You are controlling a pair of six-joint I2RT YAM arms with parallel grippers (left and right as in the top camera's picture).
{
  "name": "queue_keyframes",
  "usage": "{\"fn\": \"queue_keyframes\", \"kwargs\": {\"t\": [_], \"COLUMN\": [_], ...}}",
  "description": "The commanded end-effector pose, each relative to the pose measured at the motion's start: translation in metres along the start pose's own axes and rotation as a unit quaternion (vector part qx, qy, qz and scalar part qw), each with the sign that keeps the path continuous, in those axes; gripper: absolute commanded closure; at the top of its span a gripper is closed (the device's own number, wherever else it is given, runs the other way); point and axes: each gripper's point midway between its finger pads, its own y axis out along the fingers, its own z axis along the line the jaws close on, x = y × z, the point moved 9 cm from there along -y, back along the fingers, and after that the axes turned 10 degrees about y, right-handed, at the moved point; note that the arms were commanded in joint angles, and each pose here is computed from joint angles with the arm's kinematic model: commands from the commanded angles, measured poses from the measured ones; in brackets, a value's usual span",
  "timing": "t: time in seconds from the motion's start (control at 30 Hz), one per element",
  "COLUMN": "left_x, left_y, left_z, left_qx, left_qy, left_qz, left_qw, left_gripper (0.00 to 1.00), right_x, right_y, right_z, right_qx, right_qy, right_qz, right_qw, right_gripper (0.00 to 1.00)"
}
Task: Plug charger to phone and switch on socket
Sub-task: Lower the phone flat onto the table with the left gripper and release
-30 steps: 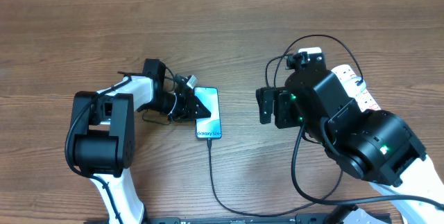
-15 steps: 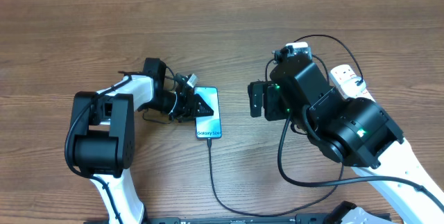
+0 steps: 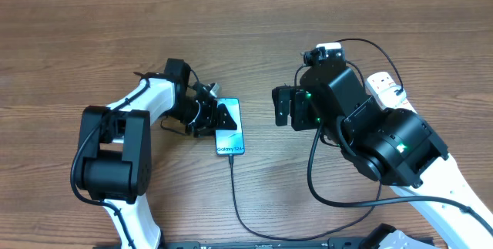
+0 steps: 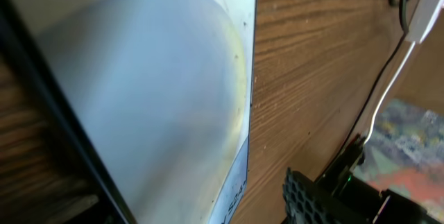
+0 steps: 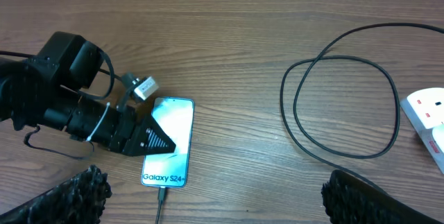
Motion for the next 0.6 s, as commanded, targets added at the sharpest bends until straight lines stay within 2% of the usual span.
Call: {"fn": "queue_keyframes", "kwargs": {"t": [0.0,0.27,0.57], "left_x": [-0.005,0.005,0.017], "left_y": [0.007,0.003,0.007], "left_z": [0.038,0.034,0.028], "left_qx": [0.155,0.153,0.141], "left_qy": [-0.056,-0.045,-0.014], "left_qz": [0.019,0.002,-0.027], "left_qw": [0.986,0.987,0.989], "left_gripper": [0.34,0.28,0.27], "right_x": [0.004,0.004,0.004], "right_y": [-0.006,-0.006,-0.006], "right_z": [0.0,0.0,-0.001], "right_qx": [0.0,0.001,-0.004], "right_qy": [0.004,0.044,0.047], "right_qz": [-0.012,-0.013,-0.016], "right_qw": [1.0,0.999,0.999], "right_gripper": [0.0,0.0,0.0]}}
